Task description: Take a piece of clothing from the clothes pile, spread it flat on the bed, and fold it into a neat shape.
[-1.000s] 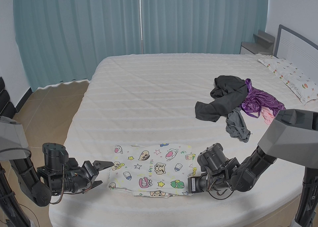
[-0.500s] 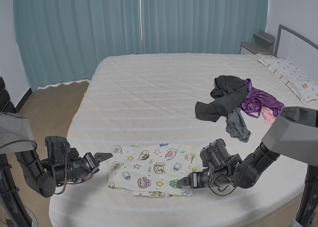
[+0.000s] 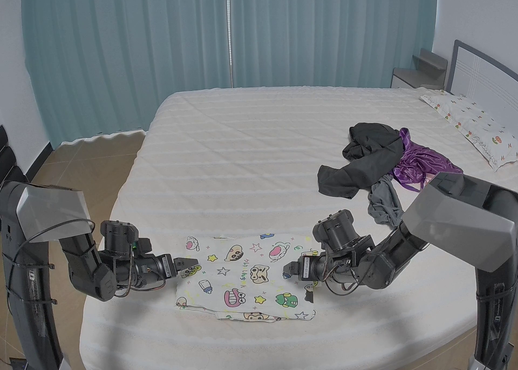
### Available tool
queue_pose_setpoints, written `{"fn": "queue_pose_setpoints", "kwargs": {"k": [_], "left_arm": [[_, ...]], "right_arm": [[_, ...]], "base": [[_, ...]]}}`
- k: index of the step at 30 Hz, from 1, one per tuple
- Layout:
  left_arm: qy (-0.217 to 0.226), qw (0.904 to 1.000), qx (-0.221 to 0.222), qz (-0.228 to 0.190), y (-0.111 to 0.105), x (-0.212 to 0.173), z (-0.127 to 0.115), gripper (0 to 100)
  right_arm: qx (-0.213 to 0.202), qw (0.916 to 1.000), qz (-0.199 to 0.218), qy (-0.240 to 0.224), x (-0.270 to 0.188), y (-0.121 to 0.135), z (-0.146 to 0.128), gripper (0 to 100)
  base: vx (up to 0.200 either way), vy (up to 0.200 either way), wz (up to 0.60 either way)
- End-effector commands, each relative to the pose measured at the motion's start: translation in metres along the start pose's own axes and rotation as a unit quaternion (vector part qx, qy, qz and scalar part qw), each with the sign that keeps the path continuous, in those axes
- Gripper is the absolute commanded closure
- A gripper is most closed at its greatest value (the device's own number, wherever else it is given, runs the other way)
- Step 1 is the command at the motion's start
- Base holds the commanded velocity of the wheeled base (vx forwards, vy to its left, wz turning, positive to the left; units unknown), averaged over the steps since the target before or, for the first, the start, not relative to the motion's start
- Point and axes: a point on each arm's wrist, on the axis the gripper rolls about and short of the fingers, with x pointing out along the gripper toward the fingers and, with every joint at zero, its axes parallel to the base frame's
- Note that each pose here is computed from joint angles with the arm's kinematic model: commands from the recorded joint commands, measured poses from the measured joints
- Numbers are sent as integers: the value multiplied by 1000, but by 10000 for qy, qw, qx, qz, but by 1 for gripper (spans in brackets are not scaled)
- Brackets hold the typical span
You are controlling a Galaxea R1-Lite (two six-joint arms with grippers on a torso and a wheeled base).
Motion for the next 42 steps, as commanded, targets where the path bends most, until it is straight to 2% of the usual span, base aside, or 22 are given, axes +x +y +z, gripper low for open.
{"fn": "queue_pose_setpoints", "kwargs": {"k": [1, 4, 6, 15, 16, 17, 28, 42], "left_arm": [[156, 9997, 184, -66, -4, 16, 5, 0], [245, 9994, 199, -147, -10, 19, 5, 0], [278, 9992, 228, -182, -13, 21, 3, 0], [403, 9984, 313, -263, -23, 25, -4, 0], [403, 9984, 313, -263, -23, 25, -4, 0], [438, 9981, 328, -276, -26, 26, -5, 100], [479, 9976, 362, -336, -32, 24, -7, 100], [476, 9980, 88, -395, -44, 9, -9, 100]], "right_arm": [[-65, 9997, -207, 94, 28, 3, -16, 0], [306, 9995, -103, 25, 28, 10, -14, 0], [393, 9992, -37, 22, 29, 13, -13, 0], [381, 9991, 165, -78, 32, 24, -13, 0], [382, 9991, 170, -84, 32, 24, -13, 100], [410, 9989, 188, -100, 32, 25, -12, 100], [575, 9980, 240, -93, 29, 30, -13, 100], [692, 9972, 268, -120, 23, 32, -11, 100]], "base": [[0, 0, 0], [0, 0, 0], [0, 0, 0], [0, 0, 0], [0, 0, 0], [0, 0, 0], [0, 0, 0], [0, 0, 0]]}}
